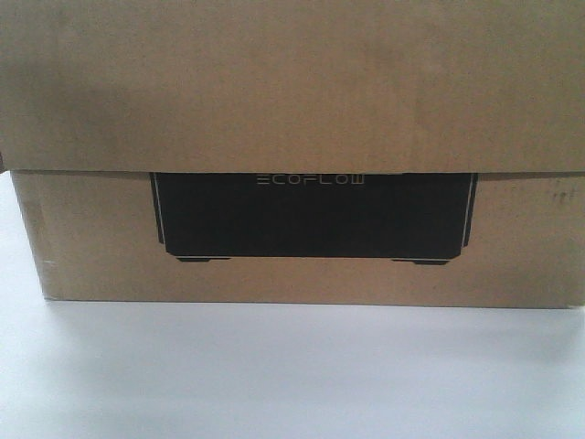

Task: Grab box from left shelf to table start

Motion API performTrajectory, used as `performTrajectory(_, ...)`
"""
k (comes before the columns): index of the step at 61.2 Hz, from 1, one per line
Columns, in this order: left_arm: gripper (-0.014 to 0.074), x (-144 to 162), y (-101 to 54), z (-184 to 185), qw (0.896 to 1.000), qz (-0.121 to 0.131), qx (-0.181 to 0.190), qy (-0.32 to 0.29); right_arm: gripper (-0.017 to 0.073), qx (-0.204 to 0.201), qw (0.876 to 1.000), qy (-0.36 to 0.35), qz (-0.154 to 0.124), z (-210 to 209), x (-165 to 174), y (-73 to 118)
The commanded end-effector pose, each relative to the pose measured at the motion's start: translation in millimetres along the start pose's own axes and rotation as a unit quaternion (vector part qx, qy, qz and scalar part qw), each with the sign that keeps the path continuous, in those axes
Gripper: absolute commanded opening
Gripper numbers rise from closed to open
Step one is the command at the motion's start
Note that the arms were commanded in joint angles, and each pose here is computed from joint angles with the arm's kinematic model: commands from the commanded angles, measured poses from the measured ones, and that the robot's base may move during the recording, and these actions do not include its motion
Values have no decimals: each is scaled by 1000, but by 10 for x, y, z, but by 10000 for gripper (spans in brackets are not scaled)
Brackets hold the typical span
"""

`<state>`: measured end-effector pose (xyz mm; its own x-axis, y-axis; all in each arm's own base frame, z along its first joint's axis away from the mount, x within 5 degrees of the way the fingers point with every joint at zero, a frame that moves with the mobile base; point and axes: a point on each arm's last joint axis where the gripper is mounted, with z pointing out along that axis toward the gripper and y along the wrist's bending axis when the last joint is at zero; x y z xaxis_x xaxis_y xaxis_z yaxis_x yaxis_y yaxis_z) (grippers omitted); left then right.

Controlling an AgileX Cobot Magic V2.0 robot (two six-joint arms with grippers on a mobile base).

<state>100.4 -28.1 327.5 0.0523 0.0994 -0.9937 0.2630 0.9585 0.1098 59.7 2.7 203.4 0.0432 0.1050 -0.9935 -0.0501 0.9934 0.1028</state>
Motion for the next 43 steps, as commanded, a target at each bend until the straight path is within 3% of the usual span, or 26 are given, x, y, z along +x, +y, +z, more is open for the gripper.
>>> performTrajectory(1,-85,-172,-15,-10,998,0,12,-57,36,-3,999,-52,-14,-25,-92,7)
performTrajectory(19,-85,-170,-15,-10,998,0,12,-56,36,26,997,-66,-26,-42,-108,-23)
performTrajectory(43,-85,-170,-15,-10,998,0,12,-56,36,26,997,-64,-30,-42,-104,-24)
